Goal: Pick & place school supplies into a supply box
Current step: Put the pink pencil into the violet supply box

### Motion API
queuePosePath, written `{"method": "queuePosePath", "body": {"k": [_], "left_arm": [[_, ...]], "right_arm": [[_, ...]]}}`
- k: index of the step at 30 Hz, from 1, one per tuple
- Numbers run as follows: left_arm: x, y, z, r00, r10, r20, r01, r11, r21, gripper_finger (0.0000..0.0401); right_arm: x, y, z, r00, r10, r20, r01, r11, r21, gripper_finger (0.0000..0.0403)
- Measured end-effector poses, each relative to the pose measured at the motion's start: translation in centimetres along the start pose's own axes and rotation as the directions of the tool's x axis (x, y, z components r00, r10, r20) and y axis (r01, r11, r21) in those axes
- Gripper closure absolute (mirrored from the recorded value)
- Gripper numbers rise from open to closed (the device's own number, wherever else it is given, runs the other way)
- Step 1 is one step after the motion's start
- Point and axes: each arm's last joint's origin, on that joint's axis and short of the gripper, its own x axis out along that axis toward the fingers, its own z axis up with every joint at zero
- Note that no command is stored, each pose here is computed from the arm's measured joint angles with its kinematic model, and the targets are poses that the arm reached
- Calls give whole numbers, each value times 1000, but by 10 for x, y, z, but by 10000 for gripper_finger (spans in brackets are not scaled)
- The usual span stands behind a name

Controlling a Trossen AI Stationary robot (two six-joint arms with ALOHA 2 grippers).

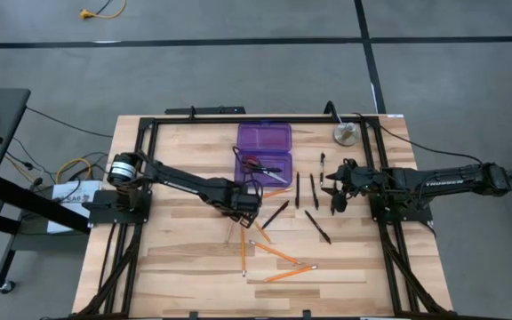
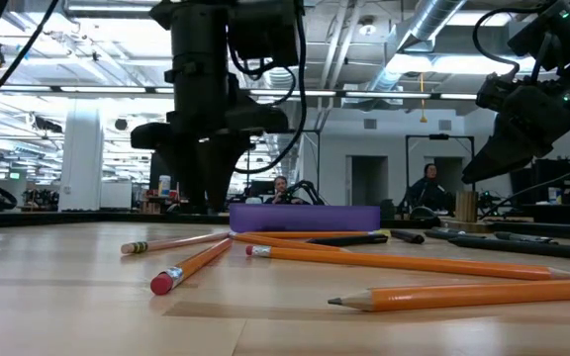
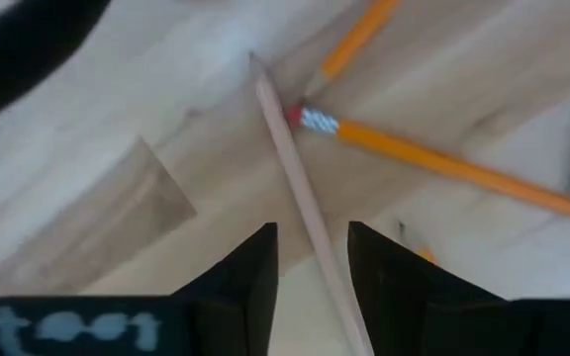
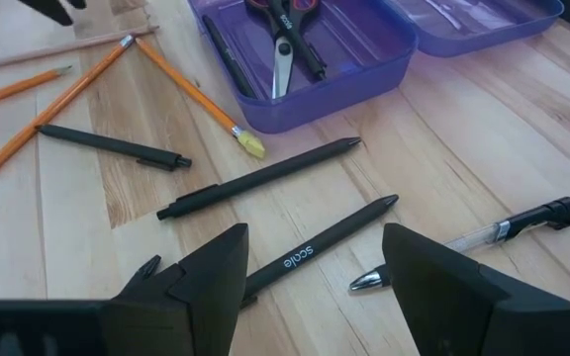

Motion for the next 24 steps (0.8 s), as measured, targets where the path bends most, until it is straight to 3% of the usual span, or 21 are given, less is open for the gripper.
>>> {"method": "queuePosePath", "body": {"k": [12, 24], "left_arm": [[-2, -11, -20, 998, -35, -45, 34, 999, -26, 289], [32, -16, -23, 993, 29, -111, -26, 999, 27, 289]], "right_arm": [[0, 0, 0, 1000, 0, 0, 0, 1000, 0, 173], [0, 0, -1, 1000, 4, -7, -4, 1000, 0, 173]]}}
